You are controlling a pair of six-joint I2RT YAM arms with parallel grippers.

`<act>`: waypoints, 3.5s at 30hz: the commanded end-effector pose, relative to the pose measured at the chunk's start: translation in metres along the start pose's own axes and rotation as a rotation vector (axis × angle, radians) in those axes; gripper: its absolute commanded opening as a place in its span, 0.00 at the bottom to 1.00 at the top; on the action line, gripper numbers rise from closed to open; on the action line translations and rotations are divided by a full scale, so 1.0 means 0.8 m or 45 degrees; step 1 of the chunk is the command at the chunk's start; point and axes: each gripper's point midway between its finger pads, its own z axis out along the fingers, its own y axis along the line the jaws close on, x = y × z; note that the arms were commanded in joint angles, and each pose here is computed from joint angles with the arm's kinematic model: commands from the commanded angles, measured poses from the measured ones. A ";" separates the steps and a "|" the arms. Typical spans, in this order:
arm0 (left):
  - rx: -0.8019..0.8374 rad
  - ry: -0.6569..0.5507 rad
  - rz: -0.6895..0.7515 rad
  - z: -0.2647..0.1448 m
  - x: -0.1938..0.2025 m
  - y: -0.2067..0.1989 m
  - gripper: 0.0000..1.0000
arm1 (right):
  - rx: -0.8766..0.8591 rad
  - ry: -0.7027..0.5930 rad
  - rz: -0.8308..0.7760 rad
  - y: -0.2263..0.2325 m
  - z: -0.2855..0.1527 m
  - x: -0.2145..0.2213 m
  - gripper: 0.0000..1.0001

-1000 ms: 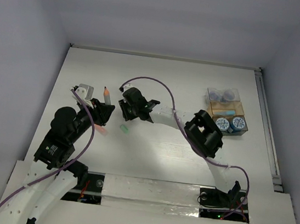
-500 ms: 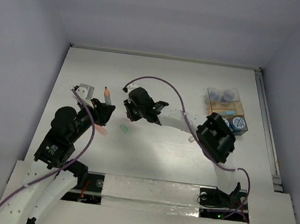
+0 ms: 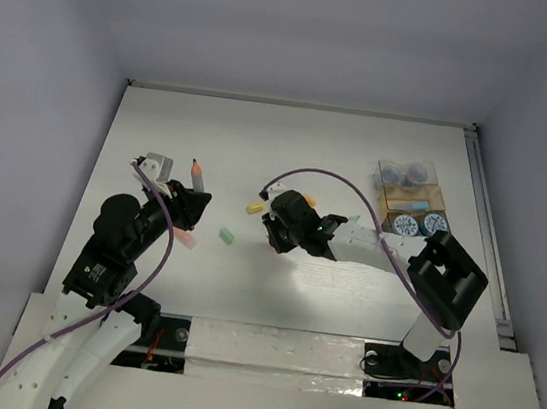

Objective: Sort the stationery into containers
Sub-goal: Place the pen cap at the center of the board, then close the pen cap on the pen.

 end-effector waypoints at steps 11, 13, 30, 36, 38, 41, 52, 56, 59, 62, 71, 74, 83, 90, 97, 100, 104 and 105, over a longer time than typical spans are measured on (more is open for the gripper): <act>0.031 -0.048 0.001 0.003 -0.017 -0.008 0.00 | 0.092 0.047 -0.099 -0.022 0.011 0.018 0.33; 0.029 -0.045 0.002 0.004 -0.016 -0.007 0.00 | 0.105 0.051 -0.106 -0.025 0.010 0.021 0.40; 0.032 -0.046 0.001 0.004 -0.016 -0.008 0.00 | -0.039 -0.009 0.082 0.002 -0.054 0.003 0.74; 0.022 -0.054 0.002 0.003 -0.018 -0.005 0.00 | -0.407 0.008 0.243 0.070 -0.074 0.012 0.60; 0.023 -0.051 0.002 0.003 -0.018 -0.005 0.00 | -0.419 0.040 0.264 0.074 -0.063 0.022 0.60; 0.023 -0.051 0.000 0.003 -0.017 -0.005 0.00 | -0.398 0.061 0.274 0.072 -0.050 0.027 0.65; 0.022 -0.048 0.001 0.003 -0.016 -0.005 0.00 | -0.313 0.118 0.310 0.066 -0.001 0.040 0.75; 0.022 -0.043 0.001 0.004 -0.015 -0.005 0.00 | -0.224 0.134 0.322 0.051 0.009 0.053 0.75; 0.025 -0.044 0.001 0.004 -0.015 -0.005 0.00 | -0.197 0.140 0.327 0.046 0.013 0.059 0.75; 0.021 -0.046 0.001 0.004 -0.016 -0.005 0.00 | -0.124 0.163 0.323 0.035 0.016 0.065 0.75; 0.023 -0.049 0.001 0.003 -0.016 -0.005 0.00 | -0.003 0.173 0.319 0.009 0.003 0.066 0.76; 0.024 -0.049 0.001 0.003 -0.016 -0.005 0.00 | 0.021 0.181 0.317 0.005 0.000 0.069 0.77; 0.027 -0.045 -0.003 0.004 -0.015 -0.006 0.00 | 0.061 0.157 0.367 -0.020 0.011 0.065 0.79; 0.027 -0.039 -0.001 0.005 -0.014 -0.005 0.00 | 0.101 0.175 0.329 -0.025 0.025 0.056 0.80; 0.033 -0.043 0.001 0.004 -0.016 -0.007 0.00 | 0.172 0.238 0.297 -0.036 0.028 0.066 0.72; 0.032 -0.042 -0.001 0.005 -0.015 -0.006 0.00 | 0.213 0.256 0.281 -0.043 0.027 0.070 0.72; 0.035 -0.043 0.001 0.005 -0.015 -0.007 0.00 | 0.262 0.279 0.237 -0.052 0.028 0.069 0.72; 0.033 -0.039 -0.001 0.005 -0.015 -0.007 0.00 | 0.271 0.287 0.229 -0.053 0.028 0.070 0.72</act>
